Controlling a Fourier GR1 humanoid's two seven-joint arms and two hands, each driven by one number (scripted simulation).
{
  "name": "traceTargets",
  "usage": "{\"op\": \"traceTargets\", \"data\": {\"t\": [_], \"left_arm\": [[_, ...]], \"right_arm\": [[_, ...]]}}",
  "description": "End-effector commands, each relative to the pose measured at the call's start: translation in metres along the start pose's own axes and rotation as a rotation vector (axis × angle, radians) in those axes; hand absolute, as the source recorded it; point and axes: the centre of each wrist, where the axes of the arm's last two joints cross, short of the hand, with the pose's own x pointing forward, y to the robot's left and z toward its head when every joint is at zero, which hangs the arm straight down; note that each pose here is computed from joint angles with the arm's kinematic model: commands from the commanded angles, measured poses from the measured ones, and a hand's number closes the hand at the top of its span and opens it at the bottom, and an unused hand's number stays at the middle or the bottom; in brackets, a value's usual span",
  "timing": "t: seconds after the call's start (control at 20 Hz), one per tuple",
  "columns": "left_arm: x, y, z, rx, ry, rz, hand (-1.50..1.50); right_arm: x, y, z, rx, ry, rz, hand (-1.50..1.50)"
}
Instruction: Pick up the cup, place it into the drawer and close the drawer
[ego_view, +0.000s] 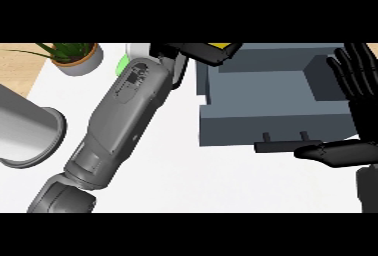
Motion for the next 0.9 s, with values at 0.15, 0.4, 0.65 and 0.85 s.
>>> {"op": "traceTargets", "data": {"t": [0.15,0.4,0.65,0.85], "left_arm": [[-0.009,-0.019,-0.012,-0.005,0.166,-0.098,1.50],[-0.022,-0.023,-0.007,-0.032,0.262,-0.188,1.50],[-0.039,-0.021,0.005,-0.122,0.355,-0.261,1.50],[-0.044,-0.021,0.010,-0.148,0.380,-0.260,1.50]], "right_arm": [[0.000,-0.011,-0.001,0.026,-0.029,0.002,-1.50],[0.004,0.008,-0.017,0.058,-0.050,-0.013,-1.50],[0.006,0.012,-0.025,0.096,-0.071,-0.029,-1.50],[0.011,0.019,-0.028,0.147,-0.091,-0.026,-1.50]]}}
